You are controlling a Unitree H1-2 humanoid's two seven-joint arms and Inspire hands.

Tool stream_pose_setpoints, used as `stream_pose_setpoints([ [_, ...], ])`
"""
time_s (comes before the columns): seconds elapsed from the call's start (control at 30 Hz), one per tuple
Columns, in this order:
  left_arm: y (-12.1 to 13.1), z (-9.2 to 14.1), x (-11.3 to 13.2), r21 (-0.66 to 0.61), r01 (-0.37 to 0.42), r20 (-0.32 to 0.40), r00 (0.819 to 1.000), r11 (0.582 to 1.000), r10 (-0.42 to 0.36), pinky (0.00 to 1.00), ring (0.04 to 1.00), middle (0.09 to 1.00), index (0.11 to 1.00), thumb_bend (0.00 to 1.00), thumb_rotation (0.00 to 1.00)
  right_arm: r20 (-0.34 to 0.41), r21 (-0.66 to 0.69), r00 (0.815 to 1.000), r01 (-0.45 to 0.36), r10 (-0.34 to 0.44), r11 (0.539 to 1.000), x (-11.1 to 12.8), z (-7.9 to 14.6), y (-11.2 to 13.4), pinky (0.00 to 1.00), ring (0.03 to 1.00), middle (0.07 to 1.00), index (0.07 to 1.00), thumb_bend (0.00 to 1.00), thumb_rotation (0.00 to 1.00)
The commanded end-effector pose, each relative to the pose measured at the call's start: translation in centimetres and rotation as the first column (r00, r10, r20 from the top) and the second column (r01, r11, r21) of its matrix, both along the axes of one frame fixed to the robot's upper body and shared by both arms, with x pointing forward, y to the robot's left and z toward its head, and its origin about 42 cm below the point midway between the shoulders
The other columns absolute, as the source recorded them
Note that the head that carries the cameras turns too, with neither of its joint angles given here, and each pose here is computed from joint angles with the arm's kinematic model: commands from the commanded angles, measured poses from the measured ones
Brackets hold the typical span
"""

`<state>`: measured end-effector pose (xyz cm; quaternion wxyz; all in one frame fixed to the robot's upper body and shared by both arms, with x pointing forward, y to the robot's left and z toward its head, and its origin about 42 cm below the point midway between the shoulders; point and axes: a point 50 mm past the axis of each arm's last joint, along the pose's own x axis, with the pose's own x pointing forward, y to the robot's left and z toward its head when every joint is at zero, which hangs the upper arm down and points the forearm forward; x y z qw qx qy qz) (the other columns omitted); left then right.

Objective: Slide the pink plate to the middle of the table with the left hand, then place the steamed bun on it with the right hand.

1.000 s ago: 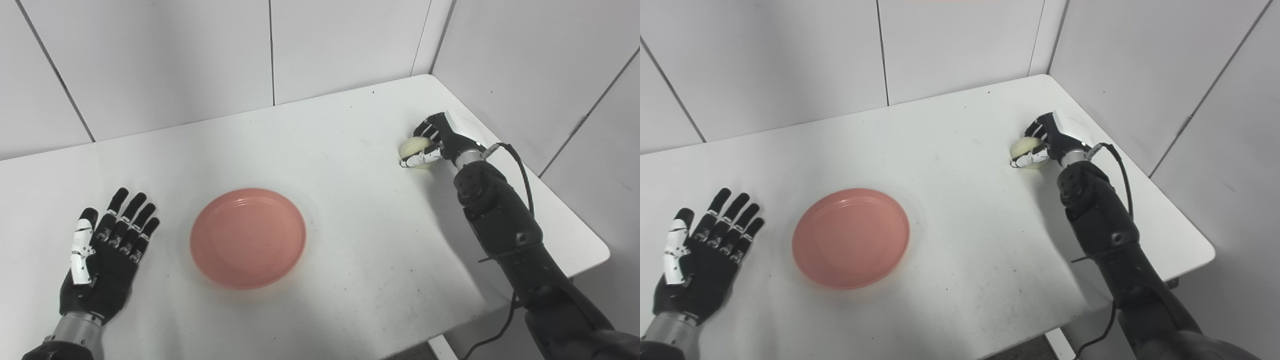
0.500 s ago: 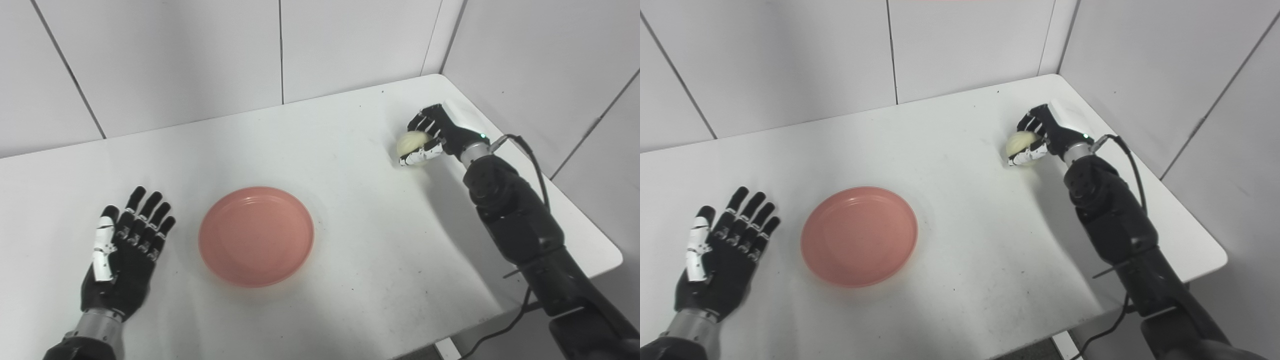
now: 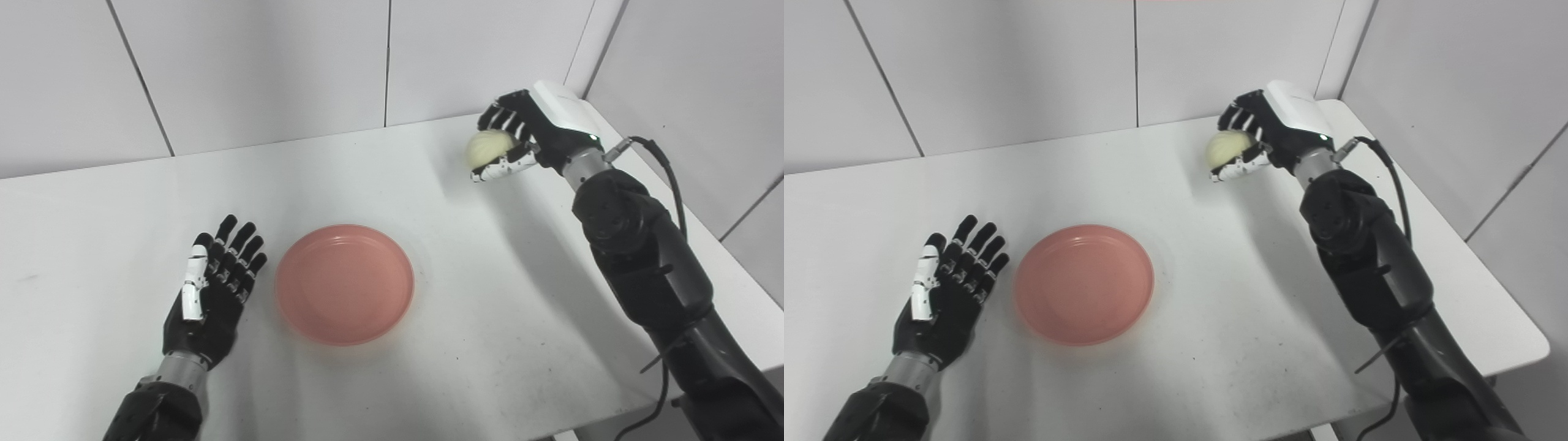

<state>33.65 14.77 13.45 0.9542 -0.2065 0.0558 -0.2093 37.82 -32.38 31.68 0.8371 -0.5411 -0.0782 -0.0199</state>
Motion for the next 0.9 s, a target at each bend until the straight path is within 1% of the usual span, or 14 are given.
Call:
stream_pose_setpoints([
  [0.0, -0.2, -1.9, -0.8, 0.041, -0.017, -0.077, 0.997, 0.999, 0.020, 1.00, 0.990, 0.984, 0.996, 0.46, 1.00, 0.068, -0.012, 0.997, -0.038, 0.039, 0.999, 0.3, 2.3, 0.9, 0.37, 0.426, 0.507, 0.489, 0.50, 0.12],
  [0.07, -0.7, -1.9, -0.7, 0.047, -0.018, -0.075, 0.997, 0.999, 0.022, 1.00, 0.992, 0.986, 0.996, 0.46, 1.00, 0.068, -0.015, 0.993, -0.090, 0.091, 0.996, 0.7, 2.1, 1.9, 0.39, 0.443, 0.510, 0.489, 0.50, 0.12],
  [0.27, -1.6, -2.1, -0.5, 0.047, -0.016, -0.071, 0.997, 0.999, 0.019, 1.00, 0.997, 0.990, 0.995, 0.46, 1.00, 0.048, -0.018, 0.977, -0.207, 0.208, 0.978, 1.0, 2.1, 6.1, 0.39, 0.446, 0.507, 0.488, 0.50, 0.12],
  [0.4, -2.2, -2.1, -0.5, 0.065, -0.014, -0.070, 0.997, 0.998, 0.019, 1.00, 0.994, 0.990, 0.993, 0.47, 1.00, 0.034, -0.023, 0.962, -0.272, 0.272, 0.962, 1.1, 1.7, 8.7, 0.38, 0.431, 0.496, 0.488, 0.50, 0.12],
  [0.53, -2.6, -1.9, -0.4, 0.071, -0.015, -0.066, 0.998, 0.997, 0.020, 1.00, 0.988, 0.985, 0.992, 0.47, 1.00, 0.021, -0.014, 0.939, -0.342, 0.342, 0.940, 1.1, 1.3, 10.8, 0.37, 0.424, 0.490, 0.487, 0.50, 0.11],
  [0.67, -2.9, -1.8, -0.4, 0.077, -0.021, -0.069, 0.997, 0.997, 0.027, 1.00, 0.985, 0.983, 0.993, 0.47, 1.00, -0.001, -0.022, 0.929, -0.369, 0.369, 0.929, 0.8, 0.8, 12.8, 0.38, 0.437, 0.498, 0.487, 0.50, 0.11],
  [0.77, -2.9, -1.9, -0.4, 0.077, -0.023, -0.068, 0.997, 0.997, 0.029, 1.00, 0.984, 0.983, 0.995, 0.48, 1.00, 0.001, -0.056, 0.926, -0.377, 0.378, 0.924, 0.5, 0.3, 13.9, 0.37, 0.434, 0.500, 0.488, 0.50, 0.11],
  [0.83, -3.0, -1.9, -0.4, 0.078, -0.024, -0.067, 0.997, 0.997, 0.029, 1.00, 0.984, 0.983, 0.996, 0.48, 1.00, -0.002, -0.053, 0.921, -0.390, 0.390, 0.919, 0.4, -0.1, 14.3, 0.36, 0.430, 0.500, 0.488, 0.50, 0.12],
  [0.87, -3.0, -1.8, -0.4, 0.078, -0.023, -0.067, 0.997, 0.997, 0.029, 1.00, 0.985, 0.983, 0.996, 0.48, 1.00, -0.019, -0.038, 0.915, -0.404, 0.404, 0.914, 0.5, -0.6, 14.5, 0.36, 0.429, 0.500, 0.488, 0.50, 0.12],
])
